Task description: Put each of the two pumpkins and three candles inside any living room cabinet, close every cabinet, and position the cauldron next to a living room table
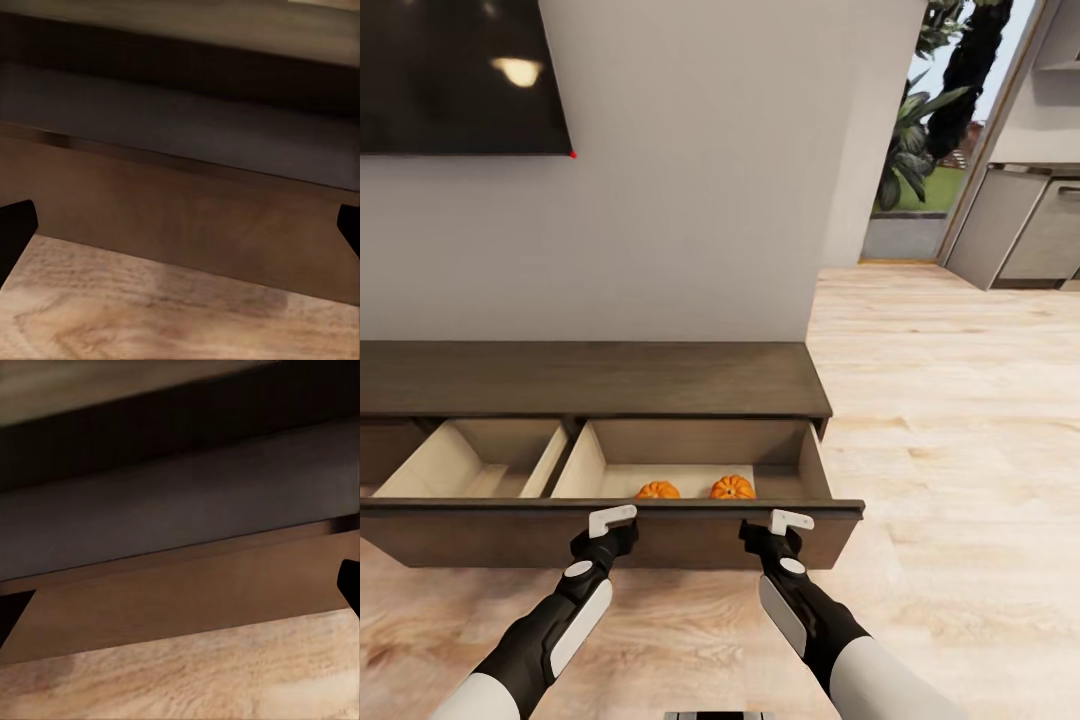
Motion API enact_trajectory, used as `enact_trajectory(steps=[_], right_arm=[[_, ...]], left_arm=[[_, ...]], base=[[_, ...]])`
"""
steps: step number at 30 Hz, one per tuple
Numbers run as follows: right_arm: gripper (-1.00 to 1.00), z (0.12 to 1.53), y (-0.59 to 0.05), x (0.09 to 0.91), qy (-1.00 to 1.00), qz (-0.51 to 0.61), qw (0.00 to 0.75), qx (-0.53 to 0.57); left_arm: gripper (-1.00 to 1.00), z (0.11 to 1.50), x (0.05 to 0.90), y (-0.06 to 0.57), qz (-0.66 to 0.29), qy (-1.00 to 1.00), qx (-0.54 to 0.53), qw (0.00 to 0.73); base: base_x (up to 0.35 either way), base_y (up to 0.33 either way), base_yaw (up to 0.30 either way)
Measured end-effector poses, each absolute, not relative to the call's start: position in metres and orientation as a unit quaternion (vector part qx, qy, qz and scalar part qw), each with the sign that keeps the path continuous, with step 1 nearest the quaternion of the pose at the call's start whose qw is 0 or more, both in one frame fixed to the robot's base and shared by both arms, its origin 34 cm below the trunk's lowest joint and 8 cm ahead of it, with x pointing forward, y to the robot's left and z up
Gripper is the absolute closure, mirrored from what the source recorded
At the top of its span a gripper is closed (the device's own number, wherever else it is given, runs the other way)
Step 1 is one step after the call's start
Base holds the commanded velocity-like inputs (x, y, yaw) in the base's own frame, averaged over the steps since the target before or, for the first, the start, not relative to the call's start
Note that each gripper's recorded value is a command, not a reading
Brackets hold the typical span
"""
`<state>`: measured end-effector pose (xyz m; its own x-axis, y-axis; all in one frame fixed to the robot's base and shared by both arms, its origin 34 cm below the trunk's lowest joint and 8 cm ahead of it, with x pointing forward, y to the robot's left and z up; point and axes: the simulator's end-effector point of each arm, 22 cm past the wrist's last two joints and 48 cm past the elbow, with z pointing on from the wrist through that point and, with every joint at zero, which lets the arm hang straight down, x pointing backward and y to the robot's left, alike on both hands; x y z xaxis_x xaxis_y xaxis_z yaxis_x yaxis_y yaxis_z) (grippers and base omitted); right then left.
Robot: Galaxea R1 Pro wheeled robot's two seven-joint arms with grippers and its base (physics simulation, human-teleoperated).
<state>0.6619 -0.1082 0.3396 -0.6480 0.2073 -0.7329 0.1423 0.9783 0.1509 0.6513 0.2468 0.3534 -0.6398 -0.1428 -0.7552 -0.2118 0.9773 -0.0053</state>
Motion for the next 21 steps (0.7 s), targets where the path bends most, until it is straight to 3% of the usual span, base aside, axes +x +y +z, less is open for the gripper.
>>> enact_trajectory(steps=[21], right_arm=[[-1.00,0.3400,-0.1086,0.6623,0.907,0.039,0.409,0.095]], left_arm=[[-1.00,0.3535,0.6513,0.2469,0.042,0.904,-0.098,0.413]], base=[[0.196,0.000,0.000]])
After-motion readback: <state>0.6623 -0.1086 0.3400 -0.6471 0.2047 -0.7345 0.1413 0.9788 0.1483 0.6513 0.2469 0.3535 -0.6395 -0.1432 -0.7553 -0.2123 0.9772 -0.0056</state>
